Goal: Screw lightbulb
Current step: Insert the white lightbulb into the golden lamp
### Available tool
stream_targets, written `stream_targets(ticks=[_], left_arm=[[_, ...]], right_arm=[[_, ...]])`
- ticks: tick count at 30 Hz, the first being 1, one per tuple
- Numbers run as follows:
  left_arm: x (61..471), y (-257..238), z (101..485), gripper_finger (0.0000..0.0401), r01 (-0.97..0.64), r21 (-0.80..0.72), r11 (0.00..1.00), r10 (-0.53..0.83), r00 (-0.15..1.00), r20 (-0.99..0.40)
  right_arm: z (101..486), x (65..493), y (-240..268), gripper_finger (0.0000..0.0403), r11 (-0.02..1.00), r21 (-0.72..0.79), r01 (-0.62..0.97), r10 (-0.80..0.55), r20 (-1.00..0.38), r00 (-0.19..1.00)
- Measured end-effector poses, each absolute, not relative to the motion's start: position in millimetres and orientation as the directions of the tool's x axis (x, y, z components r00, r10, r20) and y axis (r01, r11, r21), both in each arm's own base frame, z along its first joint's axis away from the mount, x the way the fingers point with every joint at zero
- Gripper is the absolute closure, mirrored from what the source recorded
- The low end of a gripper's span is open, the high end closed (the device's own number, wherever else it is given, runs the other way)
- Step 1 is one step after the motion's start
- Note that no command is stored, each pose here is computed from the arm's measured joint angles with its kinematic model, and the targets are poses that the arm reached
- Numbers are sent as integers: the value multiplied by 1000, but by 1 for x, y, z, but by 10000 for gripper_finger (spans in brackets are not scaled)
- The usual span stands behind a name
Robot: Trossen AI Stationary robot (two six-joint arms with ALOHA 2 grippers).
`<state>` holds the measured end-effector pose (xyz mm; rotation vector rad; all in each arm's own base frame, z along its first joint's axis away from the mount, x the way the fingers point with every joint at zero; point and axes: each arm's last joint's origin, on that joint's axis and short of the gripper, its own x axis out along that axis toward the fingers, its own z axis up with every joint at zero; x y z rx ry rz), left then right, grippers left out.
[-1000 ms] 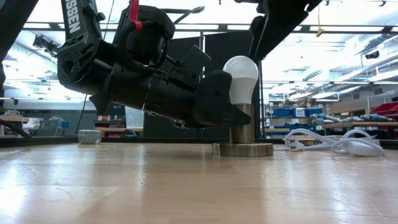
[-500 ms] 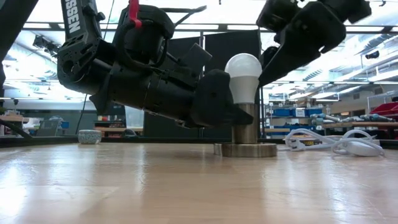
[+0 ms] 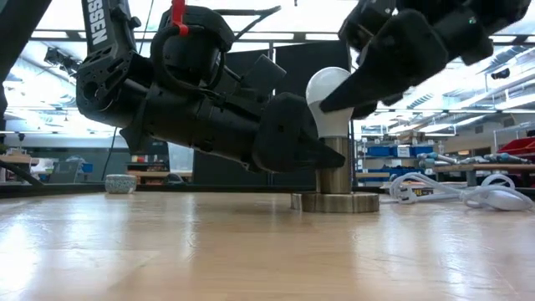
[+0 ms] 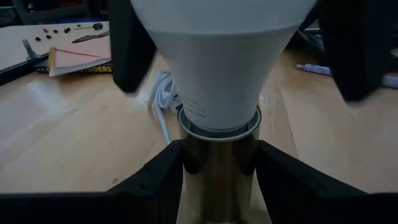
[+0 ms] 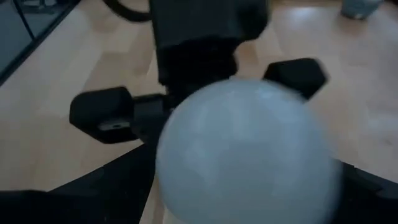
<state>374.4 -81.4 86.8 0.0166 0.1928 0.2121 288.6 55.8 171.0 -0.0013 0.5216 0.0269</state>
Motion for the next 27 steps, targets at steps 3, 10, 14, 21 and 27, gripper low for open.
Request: stream_targets(ticks=[3, 10, 14, 21, 27], left_arm=[[374, -82, 87, 216, -205, 37, 978, 208, 960, -188], [374, -83, 87, 216, -203, 35, 979, 206, 961, -187], [374, -83, 87, 216, -202, 35, 979, 205, 961, -186], [374, -83, 87, 216, -198, 32, 980, 200, 962, -184], [374, -83, 87, 216, -198, 32, 980, 200, 963, -182]], right_arm=[[166, 297, 58, 49, 999, 1, -36, 33, -446, 894], [160, 303, 59, 63, 1000, 1, -29, 27, -413, 910], [160, 303, 59, 87, 1000, 1, -28, 26, -407, 913], [162, 297, 58, 132, 999, -9, -32, 24, -459, 888], [165, 293, 57, 120, 999, -4, -32, 26, -487, 873]])
